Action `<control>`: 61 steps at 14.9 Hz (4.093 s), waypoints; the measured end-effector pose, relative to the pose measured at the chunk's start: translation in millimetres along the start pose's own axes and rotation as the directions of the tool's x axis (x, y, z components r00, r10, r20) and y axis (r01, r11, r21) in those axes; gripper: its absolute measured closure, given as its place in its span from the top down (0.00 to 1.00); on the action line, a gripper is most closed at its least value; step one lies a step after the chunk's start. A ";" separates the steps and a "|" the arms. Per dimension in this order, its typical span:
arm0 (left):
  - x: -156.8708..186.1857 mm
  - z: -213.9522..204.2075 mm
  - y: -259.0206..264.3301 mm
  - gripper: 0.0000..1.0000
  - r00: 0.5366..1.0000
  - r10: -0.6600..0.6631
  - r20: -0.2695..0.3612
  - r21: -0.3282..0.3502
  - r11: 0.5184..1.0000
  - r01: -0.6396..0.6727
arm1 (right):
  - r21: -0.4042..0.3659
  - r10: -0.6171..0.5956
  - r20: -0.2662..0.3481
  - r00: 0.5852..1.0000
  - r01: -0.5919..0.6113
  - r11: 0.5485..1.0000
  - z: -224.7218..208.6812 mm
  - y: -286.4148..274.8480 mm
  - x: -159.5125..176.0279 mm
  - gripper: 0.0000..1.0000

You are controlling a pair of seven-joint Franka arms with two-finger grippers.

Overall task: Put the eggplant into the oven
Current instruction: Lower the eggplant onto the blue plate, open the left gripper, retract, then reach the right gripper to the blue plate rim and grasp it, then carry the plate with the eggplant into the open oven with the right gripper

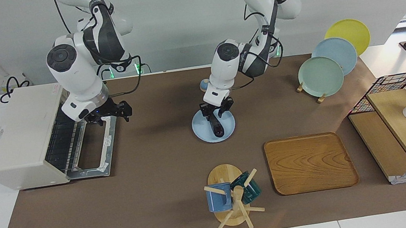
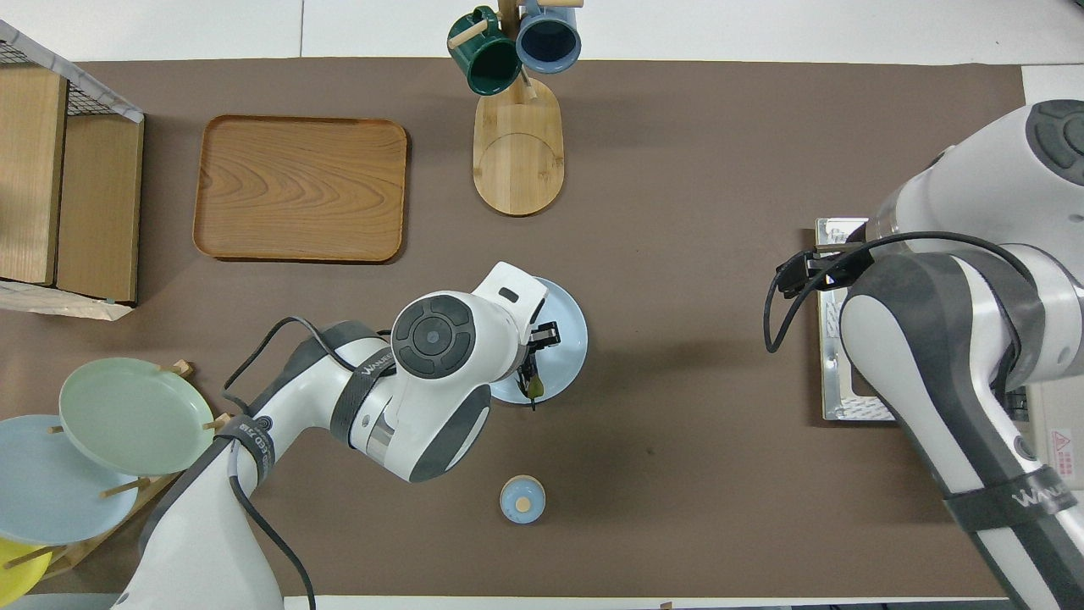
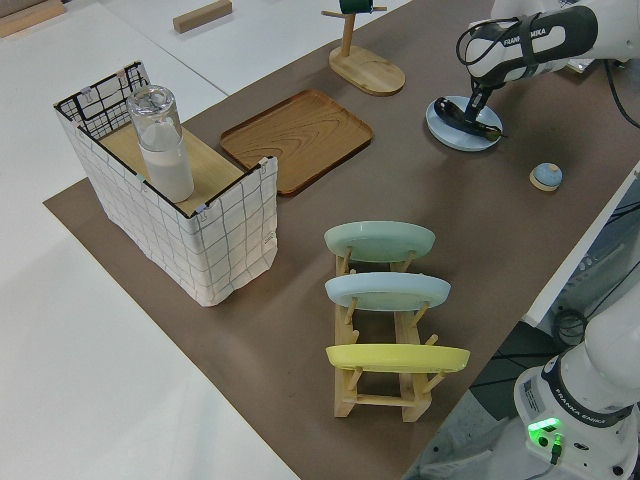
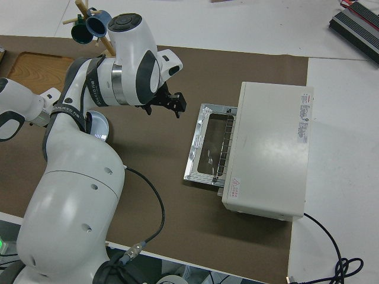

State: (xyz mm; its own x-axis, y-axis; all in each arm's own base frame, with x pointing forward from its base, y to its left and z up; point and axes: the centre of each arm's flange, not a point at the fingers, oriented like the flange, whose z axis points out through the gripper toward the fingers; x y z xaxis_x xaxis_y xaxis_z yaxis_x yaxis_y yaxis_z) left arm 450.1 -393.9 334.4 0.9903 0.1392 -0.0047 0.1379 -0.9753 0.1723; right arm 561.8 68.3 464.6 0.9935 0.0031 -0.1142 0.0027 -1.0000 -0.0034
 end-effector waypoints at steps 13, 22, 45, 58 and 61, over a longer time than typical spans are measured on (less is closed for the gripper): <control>164.9 -227.4 -221.8 1.00 0.987 0.158 0.013 0.074 0.985 -0.158 | 0.073 -0.057 -0.160 0.985 0.069 0.995 9.1 -232.7 -24.8 1.00; 119.9 -274.4 -231.3 1.00 0.972 0.226 0.070 0.148 0.961 -0.234 | 0.041 -0.071 -0.209 0.975 0.081 0.996 132.2 -431.8 -33.8 1.00; 123.7 -298.4 -230.0 1.00 0.970 0.221 0.103 0.145 0.961 -0.234 | 0.034 -0.124 -0.207 0.971 0.133 0.990 179.0 -420.7 -73.1 0.15; 127.6 -300.3 -241.1 1.00 0.975 0.200 0.099 0.146 0.966 -0.213 | -0.339 -0.252 -0.123 0.960 0.198 0.920 82.8 -252.4 -24.6 0.03; 128.5 -300.9 -244.3 1.00 0.976 0.194 0.097 0.146 0.967 -0.207 | -0.392 -0.223 -0.084 0.971 0.174 0.903 79.1 -182.0 -46.8 0.03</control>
State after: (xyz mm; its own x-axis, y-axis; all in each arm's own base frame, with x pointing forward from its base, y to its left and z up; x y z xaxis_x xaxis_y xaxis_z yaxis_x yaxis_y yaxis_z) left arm 537.9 -86.2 588.1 0.9953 -0.0699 -0.0672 -0.0685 -0.9974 0.0238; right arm 505.8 250.4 392.0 0.9738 0.2259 -0.0268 0.2198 -0.9041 0.3664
